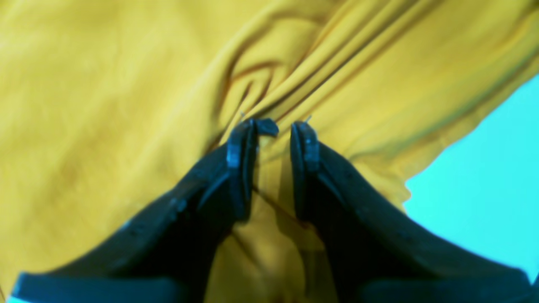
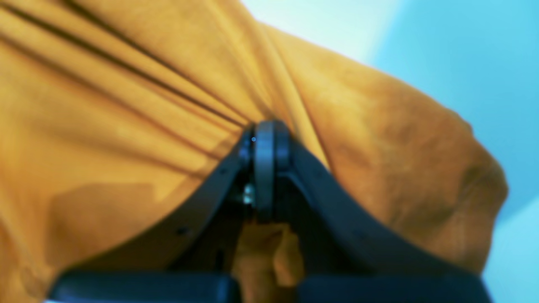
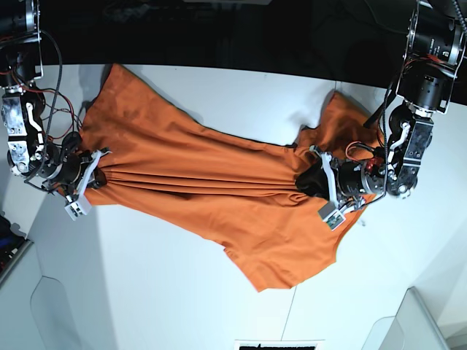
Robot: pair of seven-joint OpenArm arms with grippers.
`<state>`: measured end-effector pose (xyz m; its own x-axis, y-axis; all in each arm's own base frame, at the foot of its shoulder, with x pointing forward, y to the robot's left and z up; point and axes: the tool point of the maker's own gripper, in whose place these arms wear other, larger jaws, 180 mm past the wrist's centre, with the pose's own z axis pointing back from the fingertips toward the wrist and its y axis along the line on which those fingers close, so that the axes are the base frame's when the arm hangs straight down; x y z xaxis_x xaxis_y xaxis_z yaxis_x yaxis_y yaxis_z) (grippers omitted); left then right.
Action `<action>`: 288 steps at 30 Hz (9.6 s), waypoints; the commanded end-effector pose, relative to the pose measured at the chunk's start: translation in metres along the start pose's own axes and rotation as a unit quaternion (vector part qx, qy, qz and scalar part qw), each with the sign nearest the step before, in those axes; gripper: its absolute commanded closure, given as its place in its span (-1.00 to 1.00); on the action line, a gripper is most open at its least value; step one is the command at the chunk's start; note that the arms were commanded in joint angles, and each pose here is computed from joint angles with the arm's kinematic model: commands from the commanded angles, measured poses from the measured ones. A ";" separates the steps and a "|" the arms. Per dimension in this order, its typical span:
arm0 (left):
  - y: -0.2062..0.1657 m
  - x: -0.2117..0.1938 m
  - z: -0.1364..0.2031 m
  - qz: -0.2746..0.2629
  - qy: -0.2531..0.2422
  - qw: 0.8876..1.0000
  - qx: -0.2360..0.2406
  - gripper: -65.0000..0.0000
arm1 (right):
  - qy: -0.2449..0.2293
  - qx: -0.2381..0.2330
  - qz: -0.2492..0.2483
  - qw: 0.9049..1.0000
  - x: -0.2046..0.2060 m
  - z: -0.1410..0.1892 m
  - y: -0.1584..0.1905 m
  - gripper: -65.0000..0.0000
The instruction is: Layout the t-shirt on the table in an organized manner, then fold the t-shirt properly
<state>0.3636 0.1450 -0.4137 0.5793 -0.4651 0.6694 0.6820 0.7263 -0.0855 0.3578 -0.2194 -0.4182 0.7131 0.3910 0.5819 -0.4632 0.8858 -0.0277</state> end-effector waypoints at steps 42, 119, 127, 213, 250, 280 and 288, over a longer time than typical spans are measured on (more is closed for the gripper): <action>-0.193 0.006 -0.021 -0.065 0.016 0.981 -0.184 0.50 | -0.121 0.054 -0.006 0.991 0.190 -0.071 0.114 1.00; 0.039 0.024 -0.003 -0.009 0.071 0.997 0.030 0.66 | -0.090 0.058 -0.051 0.993 -0.003 0.023 0.097 1.00; 0.045 0.092 0.023 -0.028 -0.005 0.999 0.026 0.66 | -0.156 0.022 -0.057 0.986 0.042 0.046 0.081 1.00; 0.098 0.055 0.114 -0.049 0.030 0.995 0.087 0.66 | -0.145 -0.030 -0.141 0.979 0.065 0.024 -0.050 1.00; -0.052 -0.040 0.122 -0.164 0.141 0.974 -0.064 1.00 | -0.139 -0.024 -0.135 0.981 0.065 0.021 -0.042 1.00; -0.003 -0.085 0.146 -0.134 0.170 0.975 0.048 -0.09 | -0.133 0.003 -0.243 0.961 0.035 0.122 -0.100 0.69; -0.013 -0.087 0.140 -0.118 0.170 0.978 0.034 -0.09 | -0.048 0.064 -0.280 0.957 -0.058 0.108 -0.049 0.42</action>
<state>0.2333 0.2413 -0.3785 0.5412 -0.7553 0.3695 0.7943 0.6035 0.0702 0.2700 -0.3022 -0.3825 0.8528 -0.1748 0.4922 -0.0632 0.9009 0.4294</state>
